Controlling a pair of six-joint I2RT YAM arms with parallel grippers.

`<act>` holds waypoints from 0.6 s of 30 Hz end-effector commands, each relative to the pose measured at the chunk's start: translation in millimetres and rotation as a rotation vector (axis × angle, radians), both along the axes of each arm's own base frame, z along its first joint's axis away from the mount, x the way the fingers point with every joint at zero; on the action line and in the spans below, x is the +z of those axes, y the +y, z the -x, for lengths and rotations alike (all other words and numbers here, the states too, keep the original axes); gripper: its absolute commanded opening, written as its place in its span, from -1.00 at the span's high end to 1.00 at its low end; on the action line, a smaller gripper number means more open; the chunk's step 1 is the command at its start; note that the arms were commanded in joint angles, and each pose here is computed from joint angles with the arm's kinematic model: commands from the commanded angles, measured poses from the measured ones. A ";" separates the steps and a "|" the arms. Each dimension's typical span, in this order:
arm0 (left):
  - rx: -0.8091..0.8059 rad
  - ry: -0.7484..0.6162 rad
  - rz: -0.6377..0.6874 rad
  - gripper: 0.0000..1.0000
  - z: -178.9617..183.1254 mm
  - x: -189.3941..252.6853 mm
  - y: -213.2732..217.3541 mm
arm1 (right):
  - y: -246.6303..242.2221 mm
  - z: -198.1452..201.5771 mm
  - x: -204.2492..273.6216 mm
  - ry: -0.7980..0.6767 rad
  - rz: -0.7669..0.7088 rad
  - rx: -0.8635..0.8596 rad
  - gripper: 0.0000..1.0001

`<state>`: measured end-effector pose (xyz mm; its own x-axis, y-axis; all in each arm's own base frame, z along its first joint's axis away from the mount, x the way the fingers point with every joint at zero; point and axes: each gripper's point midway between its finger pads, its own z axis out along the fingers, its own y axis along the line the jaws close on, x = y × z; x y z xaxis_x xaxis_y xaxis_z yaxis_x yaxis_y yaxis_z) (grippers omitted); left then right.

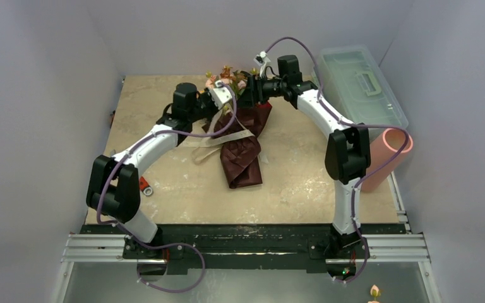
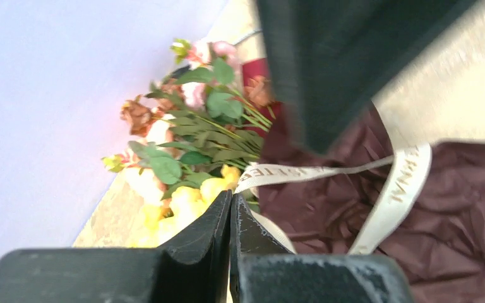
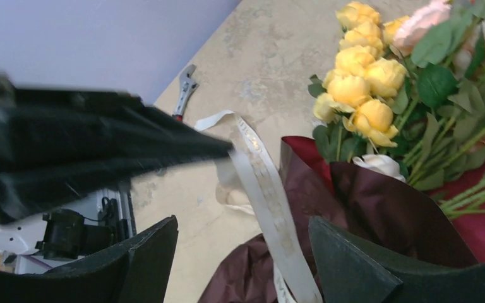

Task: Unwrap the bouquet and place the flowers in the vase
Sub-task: Untie the ribbon from the wrapping paper.

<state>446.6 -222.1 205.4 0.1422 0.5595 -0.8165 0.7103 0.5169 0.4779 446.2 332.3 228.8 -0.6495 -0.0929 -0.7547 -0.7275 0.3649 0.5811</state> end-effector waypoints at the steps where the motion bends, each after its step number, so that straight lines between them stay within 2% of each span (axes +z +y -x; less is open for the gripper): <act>1: 0.104 0.018 0.296 1.00 -17.3 70.1 6.6 | -2.3 16.6 -0.5 -0.034 0.009 0.052 -0.60; 7: 0.133 0.031 0.397 1.00 -21.0 88.6 16.0 | -4.0 15.5 -26.5 -0.039 0.068 0.049 -0.56; 11: 0.150 0.050 0.453 1.00 -22.8 99.2 20.0 | 2.2 14.8 -39.3 -0.044 0.099 0.070 -0.45; 12: 0.157 0.055 0.466 1.00 -23.6 101.2 21.7 | 5.0 15.5 -41.0 -0.045 0.102 0.078 -0.38; 14: 0.179 0.067 0.497 1.00 -26.2 104.6 26.7 | 10.7 16.0 -40.6 -0.055 0.102 0.088 -0.07; 18: 0.233 0.106 0.596 1.00 -33.0 114.5 44.0 | 17.0 11.0 -31.8 -0.087 0.095 0.083 0.41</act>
<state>474.2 -192.5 260.1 -0.0827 0.1777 -0.9806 0.6138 0.7843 0.0904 425.5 340.9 178.6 -0.6327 -0.2218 -0.7420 -0.7603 0.3601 0.5407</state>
